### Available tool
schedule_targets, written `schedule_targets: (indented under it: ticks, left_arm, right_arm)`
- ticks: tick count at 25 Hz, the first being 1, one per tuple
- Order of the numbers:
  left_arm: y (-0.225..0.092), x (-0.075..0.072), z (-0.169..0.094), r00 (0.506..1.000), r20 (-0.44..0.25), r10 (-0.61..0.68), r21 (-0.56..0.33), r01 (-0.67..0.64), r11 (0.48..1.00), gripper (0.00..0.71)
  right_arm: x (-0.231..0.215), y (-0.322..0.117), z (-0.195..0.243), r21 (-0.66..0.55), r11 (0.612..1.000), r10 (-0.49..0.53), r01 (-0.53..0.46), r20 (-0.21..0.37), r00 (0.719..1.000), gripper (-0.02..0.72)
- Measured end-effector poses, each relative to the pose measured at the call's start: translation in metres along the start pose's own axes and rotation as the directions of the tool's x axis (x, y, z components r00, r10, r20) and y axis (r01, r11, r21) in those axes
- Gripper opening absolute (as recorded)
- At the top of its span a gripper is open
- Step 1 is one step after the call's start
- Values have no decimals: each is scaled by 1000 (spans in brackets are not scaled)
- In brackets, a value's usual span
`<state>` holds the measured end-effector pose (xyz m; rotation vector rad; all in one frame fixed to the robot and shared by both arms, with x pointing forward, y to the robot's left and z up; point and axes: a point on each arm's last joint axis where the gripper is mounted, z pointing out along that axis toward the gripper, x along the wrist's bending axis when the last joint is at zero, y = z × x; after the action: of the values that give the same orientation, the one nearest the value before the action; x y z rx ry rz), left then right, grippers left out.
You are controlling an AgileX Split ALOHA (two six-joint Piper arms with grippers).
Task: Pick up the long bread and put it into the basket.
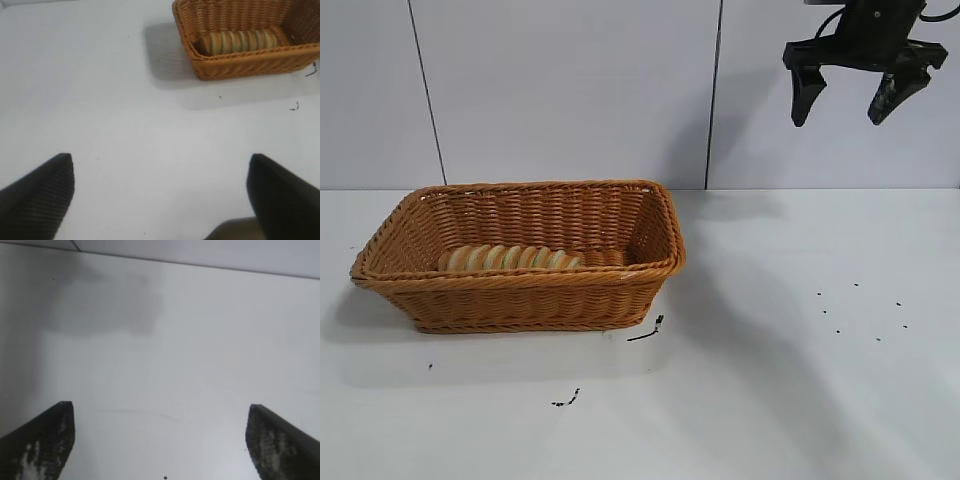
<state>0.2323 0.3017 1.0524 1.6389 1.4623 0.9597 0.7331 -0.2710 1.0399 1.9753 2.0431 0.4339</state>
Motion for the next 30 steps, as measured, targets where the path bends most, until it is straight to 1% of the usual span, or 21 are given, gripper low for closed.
schedule_targets:
  ticks: [4,9,14,17,21,25,28,30]
  left_arm:
    - [0,0,0,1000,0,0,0,0,1000,696]
    - [0,0,0,1000,0,0,0,0,1000,696]
    - [0,0,0,1000,0,0,0,0,1000,696]
    - [0,0,0,1000,0,0,0,0,1000,696]
    - [0,0,0,1000,0,0,0,0,1000,696]
    - [0,0,0,1000,0,0,0,0,1000,696]
    - [0,0,0,1000,0,0,0,0,1000,696]
    - [0,0,0,1000,0,0,0,0,1000,696]
  right_arm:
    - [0,-16,-33,7,1000,0,0,1,1000,638]
    - [-1,-62,-78,54,999,0,0,3,1000,638]
    - [-2,-132,-126,87,996,2,-2,4,1000,638]
    - [-3,-183,-161,53,999,5,-5,4,1000,638]
    - [-4,-250,-186,13,1000,14,-14,3,1000,638]
    - [-5,-313,-201,-114,993,14,-14,-1,1000,638]
    - [-6,-353,-207,-278,960,15,-16,-8,1000,638]
    - [-7,-379,-209,-376,927,14,-17,-12,1000,638]
